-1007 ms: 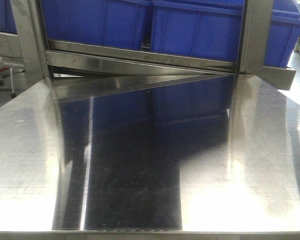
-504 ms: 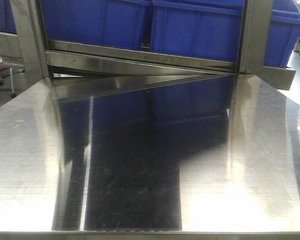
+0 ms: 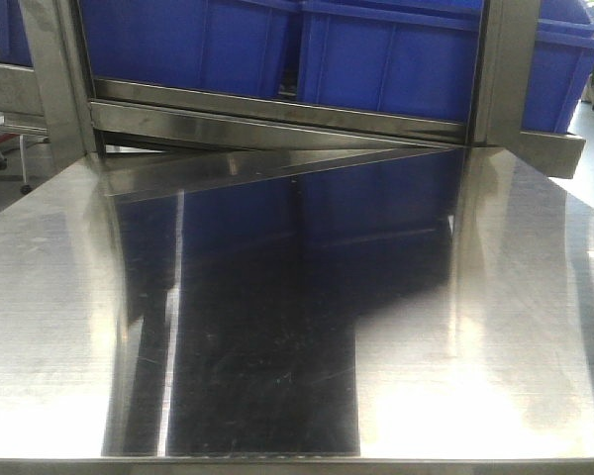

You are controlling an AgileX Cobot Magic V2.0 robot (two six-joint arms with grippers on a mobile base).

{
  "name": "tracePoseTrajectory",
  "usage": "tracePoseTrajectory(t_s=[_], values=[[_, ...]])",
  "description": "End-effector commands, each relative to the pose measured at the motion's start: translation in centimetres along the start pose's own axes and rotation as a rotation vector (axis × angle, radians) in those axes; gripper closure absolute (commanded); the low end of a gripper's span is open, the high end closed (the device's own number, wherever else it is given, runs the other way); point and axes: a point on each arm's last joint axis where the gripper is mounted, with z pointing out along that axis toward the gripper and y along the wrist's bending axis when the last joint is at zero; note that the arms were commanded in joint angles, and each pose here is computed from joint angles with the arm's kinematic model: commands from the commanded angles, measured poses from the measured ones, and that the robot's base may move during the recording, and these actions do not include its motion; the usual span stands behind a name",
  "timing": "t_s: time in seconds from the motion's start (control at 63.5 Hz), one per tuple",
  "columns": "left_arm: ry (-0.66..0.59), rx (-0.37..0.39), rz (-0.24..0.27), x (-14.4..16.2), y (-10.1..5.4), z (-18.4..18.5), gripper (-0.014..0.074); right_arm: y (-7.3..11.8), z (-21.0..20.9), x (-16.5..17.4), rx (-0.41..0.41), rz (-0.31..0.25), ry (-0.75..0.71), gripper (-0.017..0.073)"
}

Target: Pick and sort blue part to right shelf

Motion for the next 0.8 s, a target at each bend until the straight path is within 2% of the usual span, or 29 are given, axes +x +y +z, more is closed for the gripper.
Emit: tracePoseTrajectory(t_s=[0.0,0.787], values=[[-0.109,-0.012,-0.007,-1.72,0.08,-0.2,0.0241,0.1,-0.11,-1.77,-0.002,-0.016,-0.113,0.0169],[-0.109,-0.012,-0.007,-1.72,0.08,-0.2,0.0241,0.1,-0.11,-1.77,-0.002,-0.016,-0.113,0.0169]])
